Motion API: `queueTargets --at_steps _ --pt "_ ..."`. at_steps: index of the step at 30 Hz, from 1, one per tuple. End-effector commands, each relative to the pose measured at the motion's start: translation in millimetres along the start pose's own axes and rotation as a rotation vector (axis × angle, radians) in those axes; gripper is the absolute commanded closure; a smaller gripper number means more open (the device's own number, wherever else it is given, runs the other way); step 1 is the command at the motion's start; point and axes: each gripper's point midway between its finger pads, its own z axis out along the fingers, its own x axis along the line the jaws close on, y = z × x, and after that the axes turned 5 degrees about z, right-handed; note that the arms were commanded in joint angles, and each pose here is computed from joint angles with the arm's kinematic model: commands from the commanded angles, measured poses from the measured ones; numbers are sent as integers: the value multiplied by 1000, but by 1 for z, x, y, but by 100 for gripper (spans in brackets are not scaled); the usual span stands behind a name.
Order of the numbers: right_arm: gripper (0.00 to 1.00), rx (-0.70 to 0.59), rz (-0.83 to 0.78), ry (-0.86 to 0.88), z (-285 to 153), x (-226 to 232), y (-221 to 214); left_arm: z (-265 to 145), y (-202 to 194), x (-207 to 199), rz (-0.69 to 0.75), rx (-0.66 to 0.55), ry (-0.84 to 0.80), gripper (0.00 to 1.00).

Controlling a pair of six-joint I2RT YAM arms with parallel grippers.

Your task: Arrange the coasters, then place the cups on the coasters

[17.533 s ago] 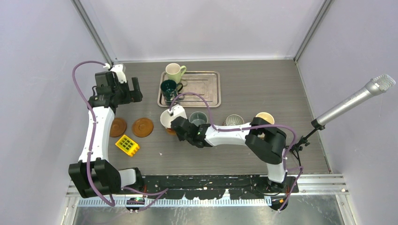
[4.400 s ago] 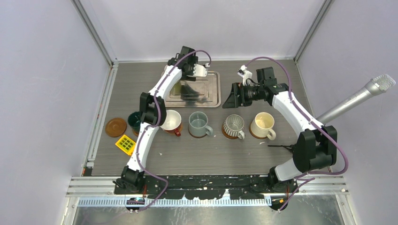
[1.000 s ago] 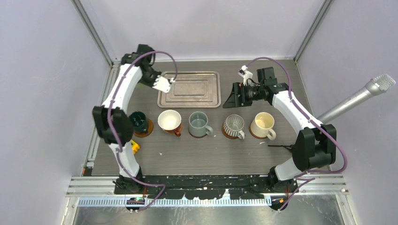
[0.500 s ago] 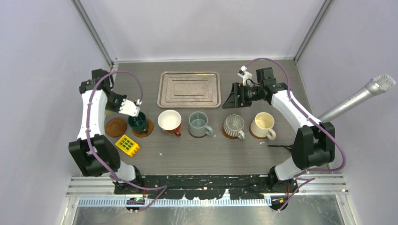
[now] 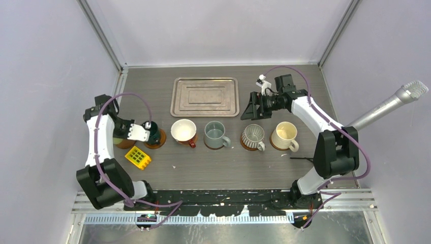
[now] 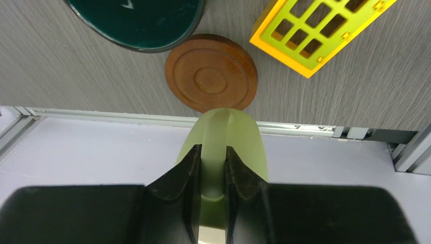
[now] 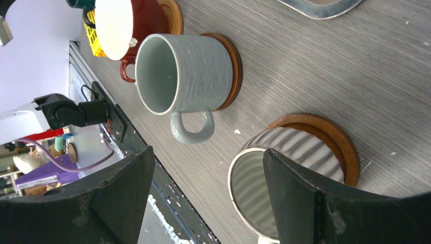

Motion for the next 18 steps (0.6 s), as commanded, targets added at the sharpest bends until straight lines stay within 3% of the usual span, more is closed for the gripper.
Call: queueTargets --at_steps 1,18 --pt "18 20 -8 -16 -2 -2 2 -11 -1 27 545 60 82 100" --pt "18 7 -22 -18 -2 -3 4 26 -23 55 627 76 110 100"
